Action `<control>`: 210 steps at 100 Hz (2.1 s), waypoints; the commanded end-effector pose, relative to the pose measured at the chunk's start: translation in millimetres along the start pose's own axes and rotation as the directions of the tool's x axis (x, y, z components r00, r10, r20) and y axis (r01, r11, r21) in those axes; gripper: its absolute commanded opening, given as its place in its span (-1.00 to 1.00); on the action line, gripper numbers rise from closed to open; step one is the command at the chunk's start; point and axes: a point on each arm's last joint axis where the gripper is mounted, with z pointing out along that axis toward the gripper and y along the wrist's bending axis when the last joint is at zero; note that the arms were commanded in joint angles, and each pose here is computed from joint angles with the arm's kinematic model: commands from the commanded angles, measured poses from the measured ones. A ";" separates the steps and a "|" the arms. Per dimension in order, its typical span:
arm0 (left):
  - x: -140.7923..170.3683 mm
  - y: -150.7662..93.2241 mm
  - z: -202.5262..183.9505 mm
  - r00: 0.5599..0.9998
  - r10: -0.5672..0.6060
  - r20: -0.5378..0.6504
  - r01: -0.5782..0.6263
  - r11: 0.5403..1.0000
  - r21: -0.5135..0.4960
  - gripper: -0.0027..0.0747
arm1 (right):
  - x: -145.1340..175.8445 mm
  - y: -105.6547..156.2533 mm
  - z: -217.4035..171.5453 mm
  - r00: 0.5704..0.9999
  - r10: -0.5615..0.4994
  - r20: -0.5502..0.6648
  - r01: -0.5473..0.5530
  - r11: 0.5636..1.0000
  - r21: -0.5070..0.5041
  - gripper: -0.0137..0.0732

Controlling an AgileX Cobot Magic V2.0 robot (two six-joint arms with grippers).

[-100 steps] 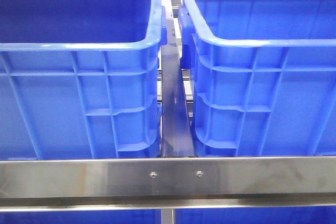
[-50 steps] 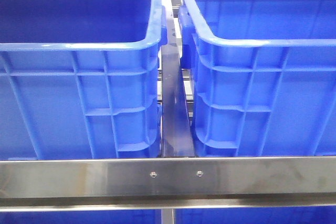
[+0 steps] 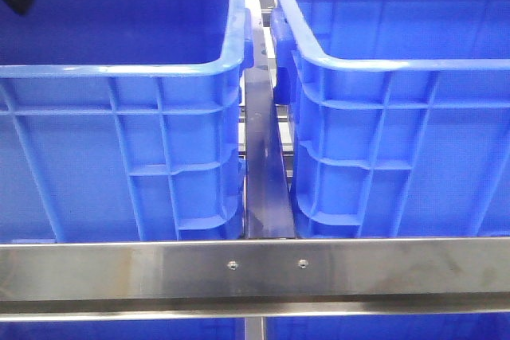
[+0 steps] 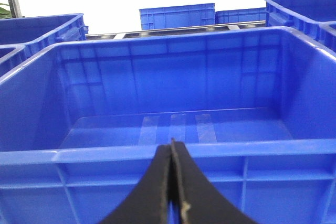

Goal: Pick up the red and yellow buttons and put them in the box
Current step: 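Lower the left gripper onto a red-capped button in the button crate, then close the left gripper on the red button and lift it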

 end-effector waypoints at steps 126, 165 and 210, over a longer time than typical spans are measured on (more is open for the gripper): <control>-39.8 15.6 83.8 0.980 -0.169 0.105 0.183 0.972 -0.145 0.18 | -10.0 1.2 -2.2 0.994 -0.009 0.109 0.010 1.000 -0.011 -0.84; -42.2 14.8 86.4 0.978 -0.164 0.130 0.180 0.975 -0.130 0.18 | -10.0 1.2 -2.2 0.994 -0.009 0.109 0.010 1.000 -0.011 -0.84; -32.1 16.1 118.0 0.981 -0.186 0.054 0.192 0.970 -0.150 0.11 | -10.0 1.2 -2.2 0.994 -0.009 0.109 0.010 1.000 -0.011 -0.84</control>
